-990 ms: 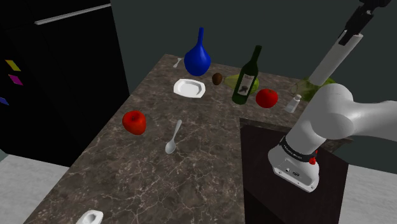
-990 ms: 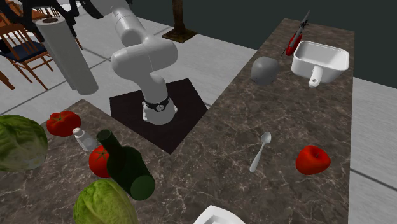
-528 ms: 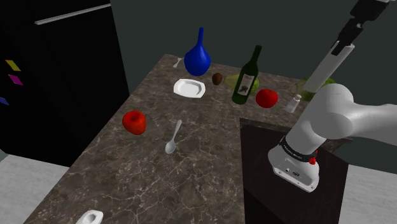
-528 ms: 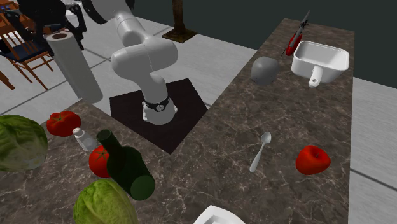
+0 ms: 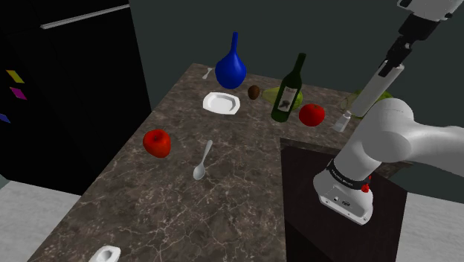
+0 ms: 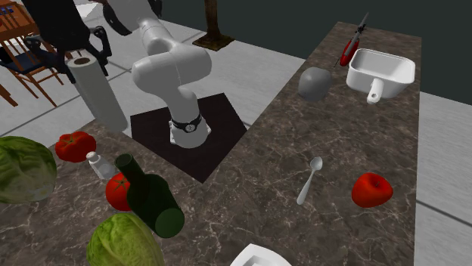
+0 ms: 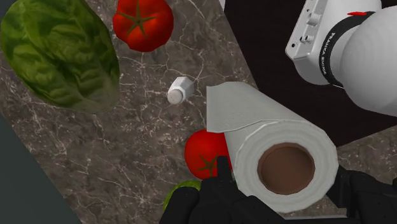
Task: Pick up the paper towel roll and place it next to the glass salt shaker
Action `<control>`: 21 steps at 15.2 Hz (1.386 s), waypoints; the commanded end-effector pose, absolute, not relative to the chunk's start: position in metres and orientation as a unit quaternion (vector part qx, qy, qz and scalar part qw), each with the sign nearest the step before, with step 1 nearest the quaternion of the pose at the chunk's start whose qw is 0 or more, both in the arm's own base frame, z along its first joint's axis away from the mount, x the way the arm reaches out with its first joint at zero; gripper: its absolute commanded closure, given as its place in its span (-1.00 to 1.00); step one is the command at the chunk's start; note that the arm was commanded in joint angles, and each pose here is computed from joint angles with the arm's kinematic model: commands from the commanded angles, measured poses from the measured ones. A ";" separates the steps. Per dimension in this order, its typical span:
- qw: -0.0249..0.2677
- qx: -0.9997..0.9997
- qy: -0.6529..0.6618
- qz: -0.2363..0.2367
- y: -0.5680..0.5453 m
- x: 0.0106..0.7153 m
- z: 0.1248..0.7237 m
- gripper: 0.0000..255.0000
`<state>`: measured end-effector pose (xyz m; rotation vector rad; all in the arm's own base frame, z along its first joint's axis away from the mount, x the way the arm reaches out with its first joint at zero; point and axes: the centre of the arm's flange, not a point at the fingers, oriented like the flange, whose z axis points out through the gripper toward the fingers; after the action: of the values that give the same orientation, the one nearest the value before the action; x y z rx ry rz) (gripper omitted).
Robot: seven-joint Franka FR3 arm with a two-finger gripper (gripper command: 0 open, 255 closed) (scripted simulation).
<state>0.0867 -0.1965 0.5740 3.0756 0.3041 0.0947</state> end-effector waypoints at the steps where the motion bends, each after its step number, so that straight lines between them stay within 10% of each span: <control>1: 0.025 0.994 0.098 0.031 -0.196 0.086 0.564 1.00; 21: 0.025 0.994 0.098 0.031 -0.196 0.086 0.458 1.00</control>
<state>0.0863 -0.1970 0.4631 3.0757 0.3039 0.0947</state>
